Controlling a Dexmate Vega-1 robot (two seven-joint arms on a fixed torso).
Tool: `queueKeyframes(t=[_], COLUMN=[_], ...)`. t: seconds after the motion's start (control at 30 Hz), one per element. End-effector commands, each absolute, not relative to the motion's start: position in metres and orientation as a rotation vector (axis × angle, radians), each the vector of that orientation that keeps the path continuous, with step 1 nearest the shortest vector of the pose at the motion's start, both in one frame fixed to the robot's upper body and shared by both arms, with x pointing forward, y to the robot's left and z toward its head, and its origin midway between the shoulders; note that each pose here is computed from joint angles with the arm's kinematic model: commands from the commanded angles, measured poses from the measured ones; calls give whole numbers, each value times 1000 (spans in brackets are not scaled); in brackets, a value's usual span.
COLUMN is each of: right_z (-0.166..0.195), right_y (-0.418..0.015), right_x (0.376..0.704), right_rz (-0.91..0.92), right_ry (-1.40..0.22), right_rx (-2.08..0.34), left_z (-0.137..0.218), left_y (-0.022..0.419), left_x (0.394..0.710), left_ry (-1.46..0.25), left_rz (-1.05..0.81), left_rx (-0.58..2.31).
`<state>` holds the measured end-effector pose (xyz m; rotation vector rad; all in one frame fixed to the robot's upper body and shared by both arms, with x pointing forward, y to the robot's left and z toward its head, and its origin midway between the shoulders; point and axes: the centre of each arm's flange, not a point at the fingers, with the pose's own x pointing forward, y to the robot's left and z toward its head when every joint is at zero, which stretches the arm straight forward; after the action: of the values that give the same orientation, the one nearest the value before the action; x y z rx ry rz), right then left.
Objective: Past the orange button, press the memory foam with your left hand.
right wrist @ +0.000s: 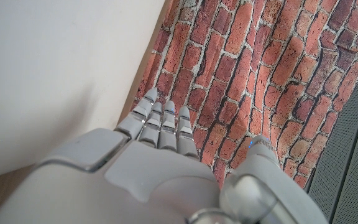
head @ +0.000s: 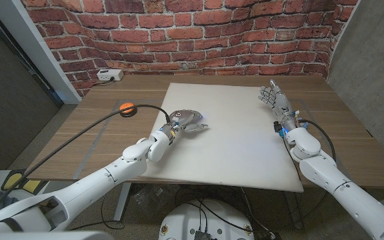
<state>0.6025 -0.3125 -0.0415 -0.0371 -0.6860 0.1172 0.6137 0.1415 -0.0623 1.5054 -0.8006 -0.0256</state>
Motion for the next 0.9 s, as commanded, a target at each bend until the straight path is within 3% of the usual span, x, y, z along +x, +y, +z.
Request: queueKeyframes(t=[0.03,0.9], right_z=[-42,-39], right_y=[-314,-311], right_x=[603,607], right_rz=[116,120], right_ry=[-677,-662], right_rx=[-34,-47], left_z=[-67,-79], left_y=[138,134], left_x=[621,629], left_ry=[-752,-694], left_rz=[-63,-115], left_rx=[1528,1573])
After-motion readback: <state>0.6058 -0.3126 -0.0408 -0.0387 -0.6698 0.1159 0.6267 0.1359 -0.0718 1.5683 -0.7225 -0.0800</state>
